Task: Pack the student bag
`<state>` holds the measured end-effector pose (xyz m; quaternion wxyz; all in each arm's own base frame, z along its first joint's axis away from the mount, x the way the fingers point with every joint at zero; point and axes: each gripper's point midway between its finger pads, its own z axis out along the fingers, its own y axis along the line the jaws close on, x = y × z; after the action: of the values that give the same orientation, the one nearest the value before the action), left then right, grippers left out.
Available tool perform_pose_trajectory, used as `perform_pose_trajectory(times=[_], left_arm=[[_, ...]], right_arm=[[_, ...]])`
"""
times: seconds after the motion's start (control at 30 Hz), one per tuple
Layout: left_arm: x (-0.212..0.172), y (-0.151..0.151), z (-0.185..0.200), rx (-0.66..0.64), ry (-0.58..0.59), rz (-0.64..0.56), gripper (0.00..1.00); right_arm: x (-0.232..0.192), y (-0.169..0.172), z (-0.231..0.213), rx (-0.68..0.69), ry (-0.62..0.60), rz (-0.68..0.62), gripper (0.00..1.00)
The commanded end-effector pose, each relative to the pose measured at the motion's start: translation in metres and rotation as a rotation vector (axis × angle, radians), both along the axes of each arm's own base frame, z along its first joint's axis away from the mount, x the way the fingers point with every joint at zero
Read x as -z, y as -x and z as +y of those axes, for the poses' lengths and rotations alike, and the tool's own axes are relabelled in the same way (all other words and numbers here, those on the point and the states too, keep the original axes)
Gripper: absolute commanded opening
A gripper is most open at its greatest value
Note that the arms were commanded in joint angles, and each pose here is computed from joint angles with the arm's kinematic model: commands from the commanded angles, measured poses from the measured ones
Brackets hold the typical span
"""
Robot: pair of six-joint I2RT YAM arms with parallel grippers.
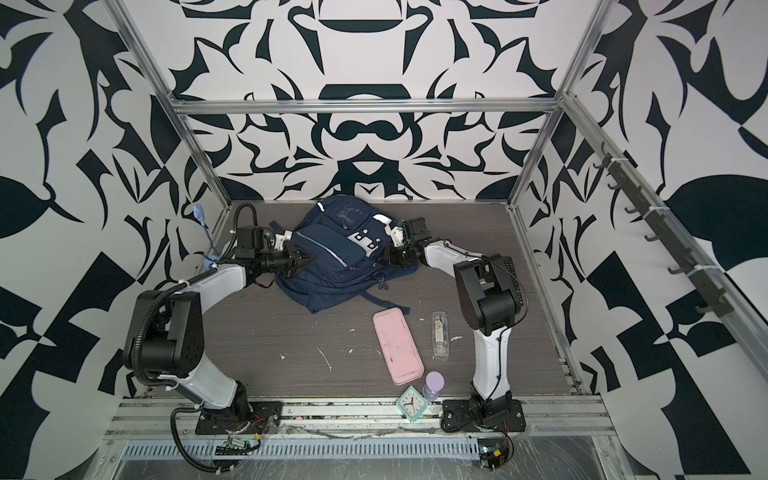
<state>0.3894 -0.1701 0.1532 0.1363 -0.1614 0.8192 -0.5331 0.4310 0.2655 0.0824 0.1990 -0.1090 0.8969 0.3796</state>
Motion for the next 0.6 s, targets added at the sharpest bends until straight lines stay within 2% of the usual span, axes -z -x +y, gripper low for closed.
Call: perform_pose_trajectory(times=[0.0,0.17,0.3,0.57], left_arm=[[-0.013,-0.009,0.002,0.004,0.008,-0.054,0.05],[-0.009,-0.008,0.003,0.003,0.007,-0.047,0.05],[-0.009,-0.007,0.002,0.005,0.006,-0.047,0.05],[-0.009,-0.006,0.003,0.003,0.005,-0.048,0.05]], right_arm=[[-0.037,0.001,0.002,-0.021,-0.041,-0.080,0.28],[-0.035,-0.001,0.002,-0.014,-0.047,-0.080,0.27],[-0.031,-0.008,0.002,0.002,-0.037,-0.079,0.37],[-0.025,-0.021,-0.002,0.019,-0.002,-0.085,0.46]])
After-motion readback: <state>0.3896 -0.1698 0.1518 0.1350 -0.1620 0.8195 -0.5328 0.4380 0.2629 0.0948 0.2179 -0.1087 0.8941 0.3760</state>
